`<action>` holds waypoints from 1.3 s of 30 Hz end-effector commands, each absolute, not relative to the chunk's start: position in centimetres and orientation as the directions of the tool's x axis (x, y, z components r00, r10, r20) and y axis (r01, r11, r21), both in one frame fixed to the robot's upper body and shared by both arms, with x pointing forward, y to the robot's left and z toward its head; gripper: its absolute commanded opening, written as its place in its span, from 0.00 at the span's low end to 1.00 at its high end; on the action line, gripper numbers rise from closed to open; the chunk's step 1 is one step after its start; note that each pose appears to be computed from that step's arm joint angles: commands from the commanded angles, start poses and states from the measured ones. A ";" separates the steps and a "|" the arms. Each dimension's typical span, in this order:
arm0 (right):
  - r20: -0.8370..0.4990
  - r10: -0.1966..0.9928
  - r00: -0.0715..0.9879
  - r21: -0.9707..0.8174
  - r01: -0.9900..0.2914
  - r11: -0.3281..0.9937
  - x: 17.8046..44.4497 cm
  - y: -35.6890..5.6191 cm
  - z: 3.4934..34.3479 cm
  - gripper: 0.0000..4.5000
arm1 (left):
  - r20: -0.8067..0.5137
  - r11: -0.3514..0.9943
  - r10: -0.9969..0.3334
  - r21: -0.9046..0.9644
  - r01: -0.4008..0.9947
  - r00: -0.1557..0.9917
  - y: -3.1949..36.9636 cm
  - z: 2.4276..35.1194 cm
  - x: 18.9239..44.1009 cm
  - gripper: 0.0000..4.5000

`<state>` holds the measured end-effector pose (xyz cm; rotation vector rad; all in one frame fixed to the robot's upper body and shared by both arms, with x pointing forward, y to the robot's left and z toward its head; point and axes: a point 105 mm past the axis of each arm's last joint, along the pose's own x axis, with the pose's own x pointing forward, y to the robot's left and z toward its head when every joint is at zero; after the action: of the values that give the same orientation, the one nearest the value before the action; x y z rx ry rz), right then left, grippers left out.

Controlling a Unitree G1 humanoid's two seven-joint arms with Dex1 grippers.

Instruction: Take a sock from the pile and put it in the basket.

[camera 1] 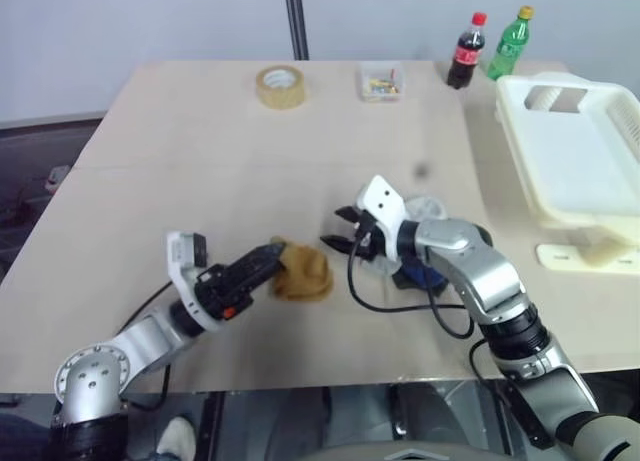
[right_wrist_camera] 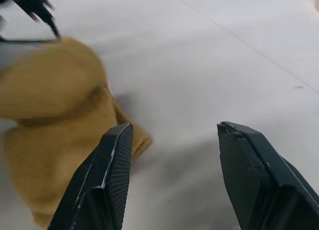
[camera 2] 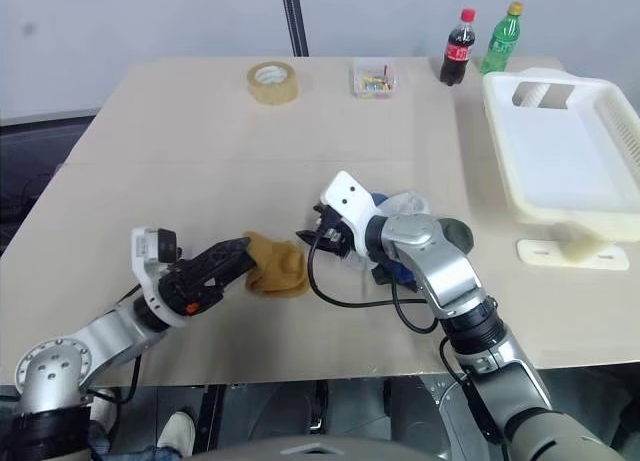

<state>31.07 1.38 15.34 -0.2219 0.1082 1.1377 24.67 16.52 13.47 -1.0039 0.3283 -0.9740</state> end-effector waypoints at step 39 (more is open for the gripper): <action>-0.327 0.907 0.266 0.098 -0.945 0.313 27.6 2.9 11.6 0.62 | 0.173 0.193 -0.837 -0.794 0.576 0.519 18.1 12.1 23.7 0.99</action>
<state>28.75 2.13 10.64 -0.1788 0.3524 1.2026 23.63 17.84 11.10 -0.9966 0.3790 -1.0199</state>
